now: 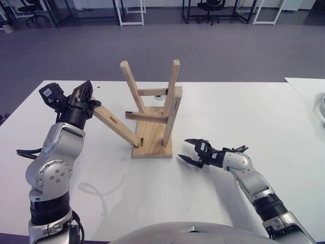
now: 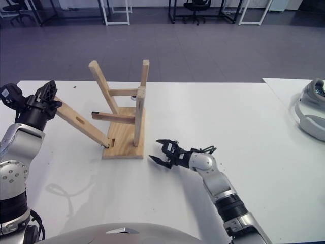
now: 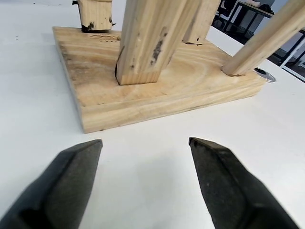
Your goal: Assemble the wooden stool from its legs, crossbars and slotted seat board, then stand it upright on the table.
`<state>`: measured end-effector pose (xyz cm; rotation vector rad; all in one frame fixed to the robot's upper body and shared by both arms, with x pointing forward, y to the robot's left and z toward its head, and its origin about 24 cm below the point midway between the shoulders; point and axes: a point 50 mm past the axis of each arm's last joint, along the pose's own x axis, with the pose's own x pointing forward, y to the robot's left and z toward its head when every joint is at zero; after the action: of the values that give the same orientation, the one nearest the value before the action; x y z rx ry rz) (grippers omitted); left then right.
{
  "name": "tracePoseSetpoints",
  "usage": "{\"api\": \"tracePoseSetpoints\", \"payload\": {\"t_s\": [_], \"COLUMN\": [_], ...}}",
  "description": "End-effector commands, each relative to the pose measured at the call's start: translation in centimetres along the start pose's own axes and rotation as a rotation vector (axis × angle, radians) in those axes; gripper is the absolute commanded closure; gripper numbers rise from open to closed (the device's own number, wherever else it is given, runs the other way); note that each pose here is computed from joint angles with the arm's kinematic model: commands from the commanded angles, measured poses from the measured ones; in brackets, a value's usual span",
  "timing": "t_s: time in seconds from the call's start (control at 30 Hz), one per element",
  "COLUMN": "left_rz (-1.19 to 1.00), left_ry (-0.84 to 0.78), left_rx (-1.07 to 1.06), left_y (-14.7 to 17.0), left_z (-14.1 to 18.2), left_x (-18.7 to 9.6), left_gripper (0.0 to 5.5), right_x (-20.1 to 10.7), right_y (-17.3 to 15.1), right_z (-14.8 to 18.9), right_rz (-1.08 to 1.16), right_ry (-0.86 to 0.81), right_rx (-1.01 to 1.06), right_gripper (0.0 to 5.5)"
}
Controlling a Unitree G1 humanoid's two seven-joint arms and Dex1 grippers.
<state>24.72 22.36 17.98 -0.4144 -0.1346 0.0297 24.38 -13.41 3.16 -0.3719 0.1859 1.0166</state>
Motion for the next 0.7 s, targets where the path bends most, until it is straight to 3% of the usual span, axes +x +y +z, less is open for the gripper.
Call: {"api": "tracePoseSetpoints", "payload": {"t_s": [0.03,0.17,0.7], "left_rz": [0.005,0.036,0.146], "left_ry": [0.077,0.062,0.22], "left_rx": [-0.05,-0.111,0.445], "left_y": [-1.1,-0.5,0.5], "left_z": [-2.5,-2.6,-2.5], "left_x": [-0.1,-0.1,-2.6], "left_gripper": [4.5,4.51,4.47], "right_x": [-0.6,-0.7,-2.1], "right_y": [-0.4,-0.1,-2.2], "right_z": [0.6,0.5,3.1], "right_rz": [-0.032,-0.031,-0.205], "right_ry": [-0.009,0.0,-0.024], "right_rx": [0.003,0.015,-0.03], "right_gripper": [2.1,2.1,2.1]}}
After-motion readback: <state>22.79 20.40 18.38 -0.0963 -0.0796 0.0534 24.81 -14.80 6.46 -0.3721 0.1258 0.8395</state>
